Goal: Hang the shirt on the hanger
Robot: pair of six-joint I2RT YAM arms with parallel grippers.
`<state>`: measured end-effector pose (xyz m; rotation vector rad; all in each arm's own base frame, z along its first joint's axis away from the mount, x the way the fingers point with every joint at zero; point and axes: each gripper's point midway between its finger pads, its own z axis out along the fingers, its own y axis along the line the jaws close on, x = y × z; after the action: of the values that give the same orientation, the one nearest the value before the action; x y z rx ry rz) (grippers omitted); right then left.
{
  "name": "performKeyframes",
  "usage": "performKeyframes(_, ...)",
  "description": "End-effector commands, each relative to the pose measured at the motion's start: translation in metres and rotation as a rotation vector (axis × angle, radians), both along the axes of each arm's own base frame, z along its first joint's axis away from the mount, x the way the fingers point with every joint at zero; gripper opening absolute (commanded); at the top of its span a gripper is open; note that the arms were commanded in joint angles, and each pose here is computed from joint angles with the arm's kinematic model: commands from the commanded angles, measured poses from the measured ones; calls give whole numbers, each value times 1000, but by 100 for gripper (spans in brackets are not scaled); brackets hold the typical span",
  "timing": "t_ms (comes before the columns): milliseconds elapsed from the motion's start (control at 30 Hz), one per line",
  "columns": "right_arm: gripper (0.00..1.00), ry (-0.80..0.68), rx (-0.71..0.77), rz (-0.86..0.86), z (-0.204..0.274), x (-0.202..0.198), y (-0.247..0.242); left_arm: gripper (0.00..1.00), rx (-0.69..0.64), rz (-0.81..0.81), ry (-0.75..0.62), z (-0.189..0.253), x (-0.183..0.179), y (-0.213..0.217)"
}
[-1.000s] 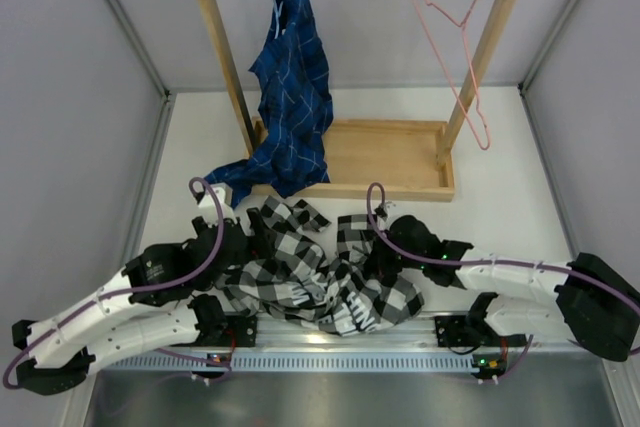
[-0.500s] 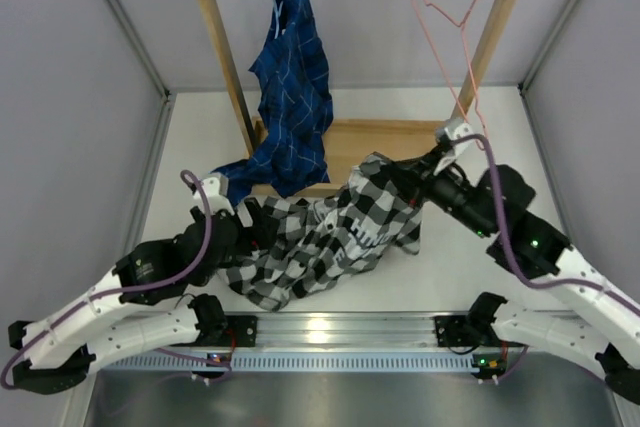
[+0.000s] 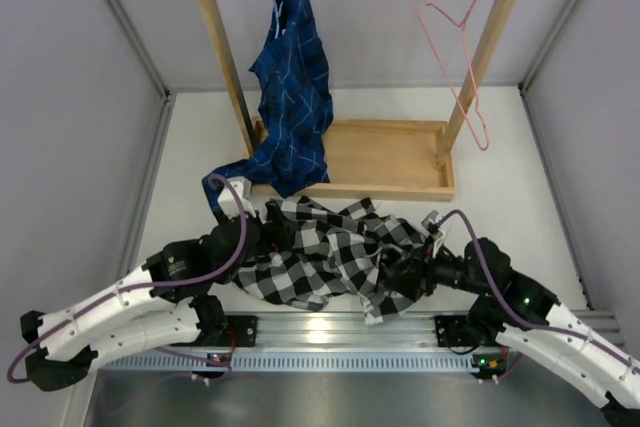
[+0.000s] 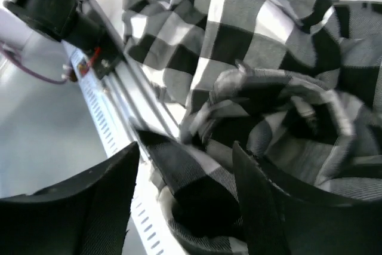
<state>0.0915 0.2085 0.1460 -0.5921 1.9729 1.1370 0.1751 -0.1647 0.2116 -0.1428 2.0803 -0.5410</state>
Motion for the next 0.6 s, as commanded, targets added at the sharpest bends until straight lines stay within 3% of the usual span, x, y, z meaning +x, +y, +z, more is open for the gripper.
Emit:
performKeyframes(0,78,54,150,33,51,-26,-6,98,-68,-4,-2,5,5,-17)
performKeyframes(67,81,21,174,35,68,-30,-12,98,-81,-7,-3,3,6,-20)
performKeyframes(167,99,-58,162,2,89,-29,-26,98,-88,-34,2,-1,4,-27)
performKeyframes(233,99,-62,70,-172,86,1,-39,98,-92,-58,7,-1,4,-33)
performKeyframes(267,98,-42,-8,-303,73,21,-51,98,-88,-65,11,-2,4,-36)
performKeyframes(433,77,135,-285,-423,18,59,-33,98,-62,-105,39,-8,3,-48)
performKeyframes(567,72,138,-425,-560,-2,84,-43,98,-28,-139,71,-19,1,-55)
